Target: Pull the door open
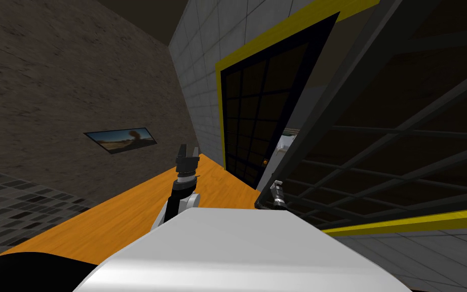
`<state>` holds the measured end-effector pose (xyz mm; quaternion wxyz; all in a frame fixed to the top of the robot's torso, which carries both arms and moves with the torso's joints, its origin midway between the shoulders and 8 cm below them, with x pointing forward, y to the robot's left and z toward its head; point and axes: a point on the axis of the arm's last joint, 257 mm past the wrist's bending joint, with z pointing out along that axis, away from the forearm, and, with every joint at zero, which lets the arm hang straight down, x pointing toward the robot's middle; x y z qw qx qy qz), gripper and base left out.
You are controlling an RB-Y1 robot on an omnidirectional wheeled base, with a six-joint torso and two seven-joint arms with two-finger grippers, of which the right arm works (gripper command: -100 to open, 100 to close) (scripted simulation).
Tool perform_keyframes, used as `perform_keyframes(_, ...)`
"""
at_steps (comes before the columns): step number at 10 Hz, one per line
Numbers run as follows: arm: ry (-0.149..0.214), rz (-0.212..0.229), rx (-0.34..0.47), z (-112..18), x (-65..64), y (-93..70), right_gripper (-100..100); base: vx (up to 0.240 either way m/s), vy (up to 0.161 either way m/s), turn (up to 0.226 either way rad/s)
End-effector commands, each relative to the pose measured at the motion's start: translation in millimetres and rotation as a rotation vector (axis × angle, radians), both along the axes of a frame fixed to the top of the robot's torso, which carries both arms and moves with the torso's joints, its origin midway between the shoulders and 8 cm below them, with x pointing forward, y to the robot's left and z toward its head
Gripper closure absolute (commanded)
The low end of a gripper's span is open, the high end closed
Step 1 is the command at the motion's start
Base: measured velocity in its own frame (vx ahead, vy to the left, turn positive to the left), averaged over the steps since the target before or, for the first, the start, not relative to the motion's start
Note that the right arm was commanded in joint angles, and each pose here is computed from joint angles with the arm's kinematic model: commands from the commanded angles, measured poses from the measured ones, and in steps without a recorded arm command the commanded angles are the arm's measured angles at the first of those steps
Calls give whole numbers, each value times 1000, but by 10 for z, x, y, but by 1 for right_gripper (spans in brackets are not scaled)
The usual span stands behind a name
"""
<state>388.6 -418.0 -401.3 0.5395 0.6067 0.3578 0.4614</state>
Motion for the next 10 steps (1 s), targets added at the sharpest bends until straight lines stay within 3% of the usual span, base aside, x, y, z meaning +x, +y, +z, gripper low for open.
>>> perform_keyframes(1,-15,-28,52,-6,-64,-155,100,-45,-31,75)
perform_keyframes(2,-34,-5,77,17,43,8,-100,-54,-8,88)
perform_keyframes(10,-128,-17,326,36,113,55,-100,-67,-18,36)
